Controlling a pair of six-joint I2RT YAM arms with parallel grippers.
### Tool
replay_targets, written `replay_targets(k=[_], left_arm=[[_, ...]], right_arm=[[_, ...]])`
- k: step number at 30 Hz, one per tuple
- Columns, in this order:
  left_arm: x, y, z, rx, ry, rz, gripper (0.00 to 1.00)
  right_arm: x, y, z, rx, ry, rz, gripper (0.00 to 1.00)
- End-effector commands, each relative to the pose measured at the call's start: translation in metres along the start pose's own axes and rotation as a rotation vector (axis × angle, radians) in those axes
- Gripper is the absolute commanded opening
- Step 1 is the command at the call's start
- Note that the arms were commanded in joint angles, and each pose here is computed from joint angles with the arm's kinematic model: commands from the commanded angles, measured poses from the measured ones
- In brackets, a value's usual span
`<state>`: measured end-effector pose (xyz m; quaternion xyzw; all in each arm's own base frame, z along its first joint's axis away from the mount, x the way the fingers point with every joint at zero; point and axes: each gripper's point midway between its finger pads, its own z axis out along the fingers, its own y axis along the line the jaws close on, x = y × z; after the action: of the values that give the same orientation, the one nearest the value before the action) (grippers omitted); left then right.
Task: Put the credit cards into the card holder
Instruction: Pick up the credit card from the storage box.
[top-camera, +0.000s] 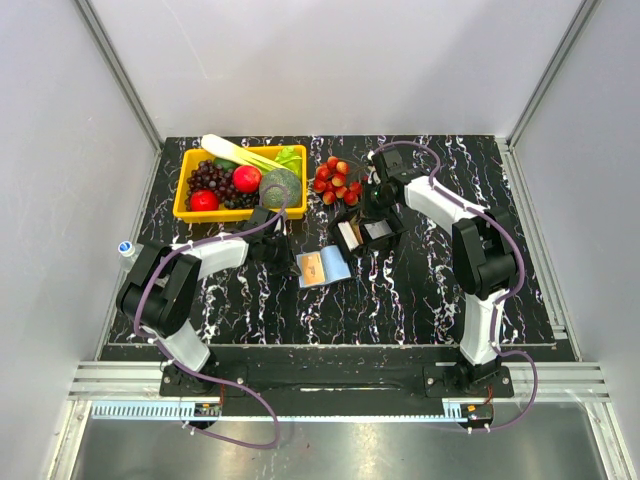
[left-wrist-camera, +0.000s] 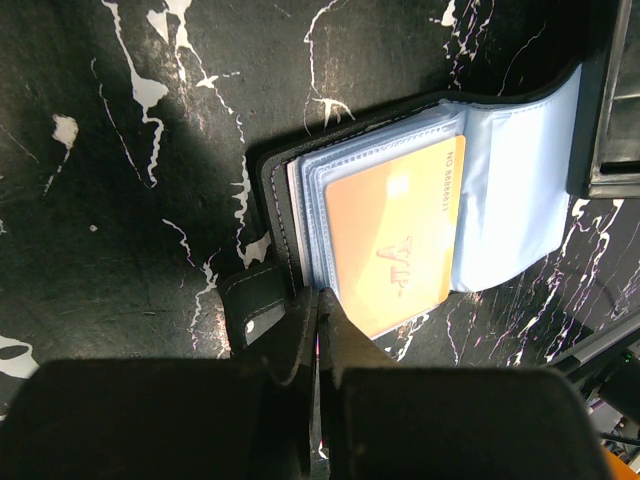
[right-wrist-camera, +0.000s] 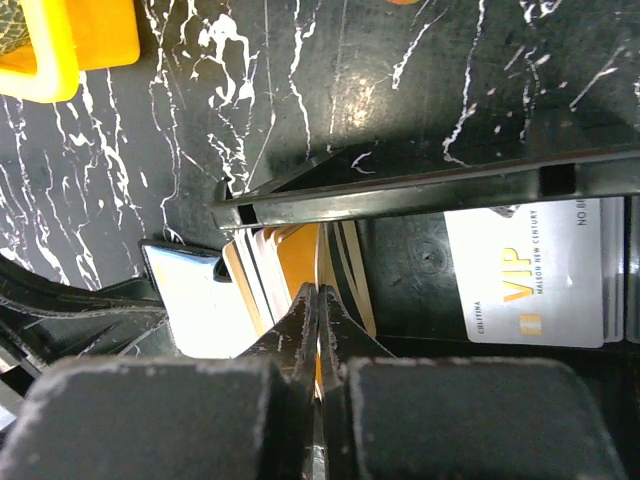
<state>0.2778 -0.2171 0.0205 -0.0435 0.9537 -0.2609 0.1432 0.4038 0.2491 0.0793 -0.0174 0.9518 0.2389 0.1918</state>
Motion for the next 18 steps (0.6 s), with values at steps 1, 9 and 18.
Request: replay_targets(k=[1,9,18], left_arm=[[-0.006,-0.011,-0.001,0.043,-0.023,0.026,0.00],[-0.005,-0.011,0.001,0.047,-0.015,0.027,0.00],[-0.006,-0.012,0.002,0.052,-0.010,0.029,0.00]], right_arm=[[-0.021,0.014,-0.016,0.000,-0.060,-0.042,0.00],[-0.034,-0.007,-0.031,0.175,-0.100,-0.118,0.00],[-0.013,-0.010,-0.003,0.250,-0.013,-0.172,0.03]])
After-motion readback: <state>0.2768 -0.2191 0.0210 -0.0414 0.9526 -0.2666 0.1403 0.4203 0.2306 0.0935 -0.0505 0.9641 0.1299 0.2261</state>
